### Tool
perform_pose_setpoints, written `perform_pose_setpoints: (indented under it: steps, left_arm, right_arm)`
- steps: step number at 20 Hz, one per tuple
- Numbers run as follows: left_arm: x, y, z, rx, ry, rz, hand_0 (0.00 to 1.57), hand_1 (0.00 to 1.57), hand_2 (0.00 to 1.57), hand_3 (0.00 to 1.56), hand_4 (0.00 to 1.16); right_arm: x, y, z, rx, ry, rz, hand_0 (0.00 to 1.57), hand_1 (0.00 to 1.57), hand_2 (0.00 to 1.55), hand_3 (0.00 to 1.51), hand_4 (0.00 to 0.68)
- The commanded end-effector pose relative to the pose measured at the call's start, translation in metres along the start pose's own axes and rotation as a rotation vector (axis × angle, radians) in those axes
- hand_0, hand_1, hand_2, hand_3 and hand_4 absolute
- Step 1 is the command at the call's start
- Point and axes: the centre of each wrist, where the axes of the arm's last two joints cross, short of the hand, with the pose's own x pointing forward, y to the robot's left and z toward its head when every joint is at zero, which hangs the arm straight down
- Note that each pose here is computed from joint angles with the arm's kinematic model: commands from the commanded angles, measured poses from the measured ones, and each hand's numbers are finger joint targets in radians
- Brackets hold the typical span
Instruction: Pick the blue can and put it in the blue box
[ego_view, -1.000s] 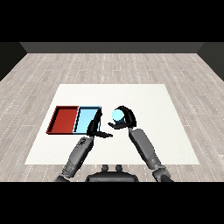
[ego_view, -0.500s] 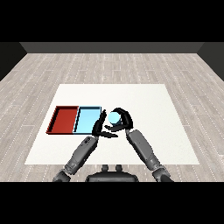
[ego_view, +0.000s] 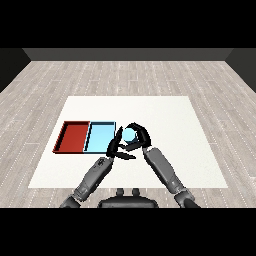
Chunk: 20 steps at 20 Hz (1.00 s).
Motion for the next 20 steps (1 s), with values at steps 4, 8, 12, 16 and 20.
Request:
perform_pose_setpoints:
  steps: [4,8,12,16,20]
  left_arm:
    - [0.007,-0.008,-0.0214,-0.021,0.015,-0.013,0.0,0.0,0.0,0.0,0.0]
    - [-0.006,-0.008,-0.0052,-0.012,-0.006,0.011,0.0,0.0,0.0,0.0,0.0]
    - [0.005,-0.008,-0.023,-0.009,-0.032,-0.058,0.0,0.0,0.0,0.0,0.17]
    - [0.004,-0.004,-0.031,0.032,-0.017,-0.258,0.41,0.41,0.56,0.29,0.57]
    - [-0.004,-0.029,-0.0219,-0.01,-0.048,-0.362,0.39,0.39,0.57,0.09,0.13]
  right_arm:
    - [0.014,0.017,-0.016,0.034,0.016,-0.016,1.43,1.43,1.43,1.39,0.62]
    - [-0.005,0.028,-0.002,0.064,0.009,0.024,1.41,1.41,1.44,1.39,0.625]
    - [-0.013,0.034,-0.003,0.061,0.001,0.009,1.32,1.32,1.43,1.4,0.617]
    - [0.003,0.048,-0.001,0.107,0.013,0.025,1.42,1.42,1.44,1.39,0.604]
    - [-0.005,0.063,0.009,0.123,0.007,-0.01,1.48,1.48,1.47,1.4,0.599]
